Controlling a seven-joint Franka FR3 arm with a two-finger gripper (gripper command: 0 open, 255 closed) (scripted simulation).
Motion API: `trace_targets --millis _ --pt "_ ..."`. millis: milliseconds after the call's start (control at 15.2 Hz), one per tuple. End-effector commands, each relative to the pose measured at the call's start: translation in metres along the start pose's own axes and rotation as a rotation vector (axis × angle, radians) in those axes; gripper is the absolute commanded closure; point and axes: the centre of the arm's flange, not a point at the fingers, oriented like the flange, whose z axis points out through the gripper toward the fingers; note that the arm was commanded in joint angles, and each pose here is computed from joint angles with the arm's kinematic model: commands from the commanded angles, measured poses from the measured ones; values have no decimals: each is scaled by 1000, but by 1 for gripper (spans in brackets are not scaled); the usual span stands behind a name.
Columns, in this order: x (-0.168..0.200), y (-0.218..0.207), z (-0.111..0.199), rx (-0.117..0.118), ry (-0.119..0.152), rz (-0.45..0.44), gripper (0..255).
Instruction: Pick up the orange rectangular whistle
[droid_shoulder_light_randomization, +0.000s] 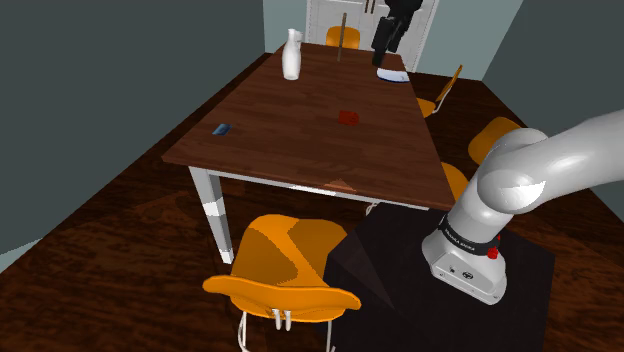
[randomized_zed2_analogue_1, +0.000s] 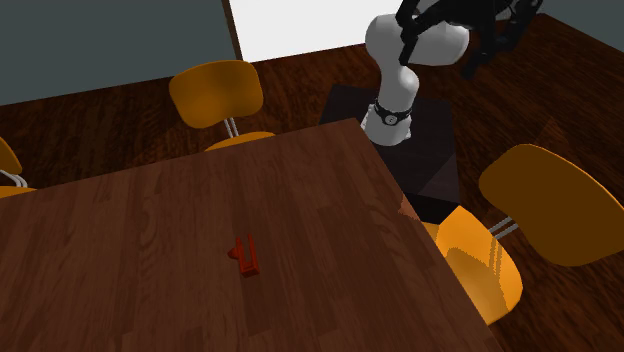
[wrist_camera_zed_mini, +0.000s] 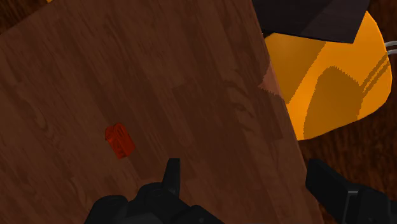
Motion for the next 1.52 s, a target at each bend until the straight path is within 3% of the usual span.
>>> trace_targets --millis 0,1452 --pt "0 0 0 0 0 0 0" --pt "99 180 225 105 -76 -99 0"
